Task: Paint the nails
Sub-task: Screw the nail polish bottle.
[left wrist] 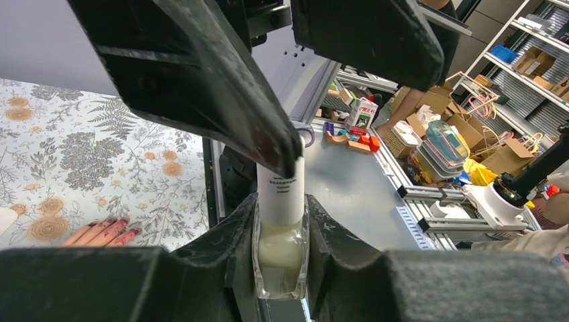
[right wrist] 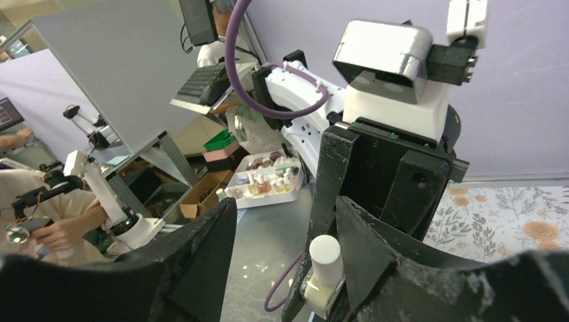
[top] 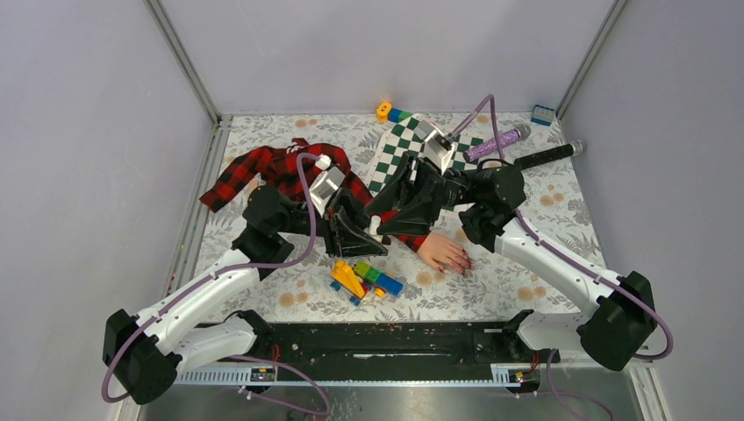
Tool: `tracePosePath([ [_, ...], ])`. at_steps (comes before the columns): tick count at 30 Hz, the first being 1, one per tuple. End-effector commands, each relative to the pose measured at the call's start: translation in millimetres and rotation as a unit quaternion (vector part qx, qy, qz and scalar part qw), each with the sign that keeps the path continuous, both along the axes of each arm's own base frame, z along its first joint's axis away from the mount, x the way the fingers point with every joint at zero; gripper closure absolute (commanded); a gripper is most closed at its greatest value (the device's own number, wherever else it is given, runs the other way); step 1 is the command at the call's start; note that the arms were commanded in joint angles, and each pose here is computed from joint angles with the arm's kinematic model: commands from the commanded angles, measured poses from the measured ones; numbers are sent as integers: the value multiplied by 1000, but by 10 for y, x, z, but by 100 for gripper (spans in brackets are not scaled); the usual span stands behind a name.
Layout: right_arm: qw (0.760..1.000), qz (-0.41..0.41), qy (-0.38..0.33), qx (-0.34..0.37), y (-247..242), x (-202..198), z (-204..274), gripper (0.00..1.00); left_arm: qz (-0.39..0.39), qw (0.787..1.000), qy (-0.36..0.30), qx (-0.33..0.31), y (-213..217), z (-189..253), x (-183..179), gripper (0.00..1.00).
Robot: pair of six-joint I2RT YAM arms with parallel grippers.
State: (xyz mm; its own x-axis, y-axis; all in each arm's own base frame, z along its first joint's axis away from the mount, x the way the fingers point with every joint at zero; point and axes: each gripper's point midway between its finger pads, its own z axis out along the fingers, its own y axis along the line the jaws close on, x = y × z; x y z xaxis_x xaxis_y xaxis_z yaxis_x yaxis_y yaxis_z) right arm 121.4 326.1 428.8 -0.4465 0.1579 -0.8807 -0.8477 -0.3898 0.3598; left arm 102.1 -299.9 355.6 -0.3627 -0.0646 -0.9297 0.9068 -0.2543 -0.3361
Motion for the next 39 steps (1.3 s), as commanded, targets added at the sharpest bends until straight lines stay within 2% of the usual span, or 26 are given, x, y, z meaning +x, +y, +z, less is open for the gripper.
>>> tracePosePath([
  [1,999,38,-35,9,-27,-184,119,38,-9,998,-49,-38,60,275,-100,100],
  [13,999,44,-21,-7,40,-122,18,41,-4,998,-60,-36,82,296,-110,100],
  [20,998,50,-9,-21,67,-111,-42,59,6,997,-62,-35,86,294,-91,100],
  [30,998,58,0,-36,88,-119,-132,63,21,997,-67,-40,116,326,-54,100],
  [34,997,59,3,-41,99,-117,-158,68,27,996,-68,-41,127,337,-35,100],
  [37,997,62,2,-43,105,-124,-167,75,34,996,-67,-41,131,339,-7,100],
  [39,997,63,2,-48,118,-129,-185,84,52,996,-64,-36,125,319,64,100],
])
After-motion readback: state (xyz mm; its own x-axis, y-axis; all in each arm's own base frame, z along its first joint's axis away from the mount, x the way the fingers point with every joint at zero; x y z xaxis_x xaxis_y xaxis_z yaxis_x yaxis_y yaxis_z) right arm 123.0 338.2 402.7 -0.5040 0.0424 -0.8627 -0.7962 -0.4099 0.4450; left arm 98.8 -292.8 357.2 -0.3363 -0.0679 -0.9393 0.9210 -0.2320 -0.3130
